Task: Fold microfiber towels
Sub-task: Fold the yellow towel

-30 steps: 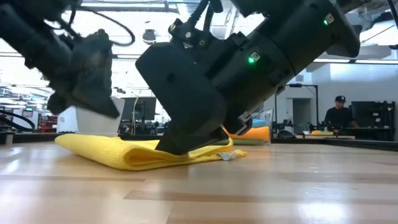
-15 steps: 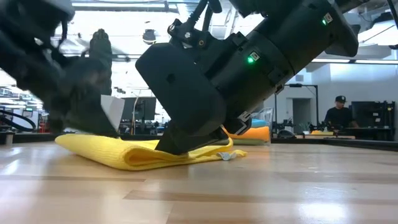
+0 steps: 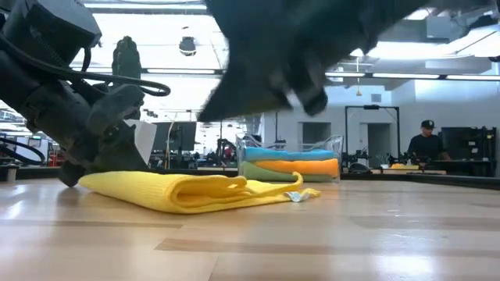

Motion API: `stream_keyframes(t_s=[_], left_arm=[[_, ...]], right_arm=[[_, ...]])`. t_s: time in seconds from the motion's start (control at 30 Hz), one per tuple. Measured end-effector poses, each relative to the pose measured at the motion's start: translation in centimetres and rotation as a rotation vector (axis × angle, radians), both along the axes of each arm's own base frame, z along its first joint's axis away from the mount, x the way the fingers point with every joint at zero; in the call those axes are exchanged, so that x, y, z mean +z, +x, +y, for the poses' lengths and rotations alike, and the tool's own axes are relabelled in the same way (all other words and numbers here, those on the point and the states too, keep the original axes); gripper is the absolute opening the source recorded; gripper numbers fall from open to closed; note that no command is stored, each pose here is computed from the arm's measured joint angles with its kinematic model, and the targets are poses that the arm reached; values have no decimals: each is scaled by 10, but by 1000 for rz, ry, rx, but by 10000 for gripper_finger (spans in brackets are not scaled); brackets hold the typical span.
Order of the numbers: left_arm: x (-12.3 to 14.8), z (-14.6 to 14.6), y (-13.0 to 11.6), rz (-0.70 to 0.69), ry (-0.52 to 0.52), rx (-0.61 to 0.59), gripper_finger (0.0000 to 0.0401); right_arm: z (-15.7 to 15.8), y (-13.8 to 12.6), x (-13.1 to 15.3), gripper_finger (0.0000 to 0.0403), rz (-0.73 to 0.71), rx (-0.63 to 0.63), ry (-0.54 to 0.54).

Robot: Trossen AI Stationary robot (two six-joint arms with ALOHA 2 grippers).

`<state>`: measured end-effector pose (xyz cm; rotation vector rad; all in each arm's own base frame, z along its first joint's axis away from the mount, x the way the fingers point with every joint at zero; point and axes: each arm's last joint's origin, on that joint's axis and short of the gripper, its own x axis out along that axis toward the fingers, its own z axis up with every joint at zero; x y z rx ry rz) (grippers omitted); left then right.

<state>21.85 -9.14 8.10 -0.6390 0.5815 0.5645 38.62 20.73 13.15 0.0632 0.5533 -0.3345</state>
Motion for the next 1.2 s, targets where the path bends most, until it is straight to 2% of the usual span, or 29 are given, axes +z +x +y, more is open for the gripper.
stream_keyframes(t_s=[0.1,0.23,0.37,0.6,0.7,0.83,1.0,1.13,1.2], left_arm=[[0,0,0,-11,-18,15,0],[2,-1,2,-34,-13,5,0],[2,-2,3,-38,-15,3,0],[3,-2,4,-47,-16,8,0],[6,-2,4,-59,-28,5,0],[19,-4,4,-89,-84,-43,0],[41,1,-1,-111,-39,-72,0],[57,0,-4,-186,-29,-62,0],[60,-4,-2,-209,-10,-120,0]], right_arm=[[7,4,10,21,-125,-16,19],[11,19,-2,18,-232,66,59],[3,23,-35,18,-196,-9,113],[1,23,-67,16,-114,-13,194],[4,20,-69,16,-93,-25,216],[7,16,-71,21,-67,-28,190],[7,16,-71,18,-60,-26,194],[7,15,-71,16,-57,-25,193],[7,15,-72,19,-57,-23,194]])
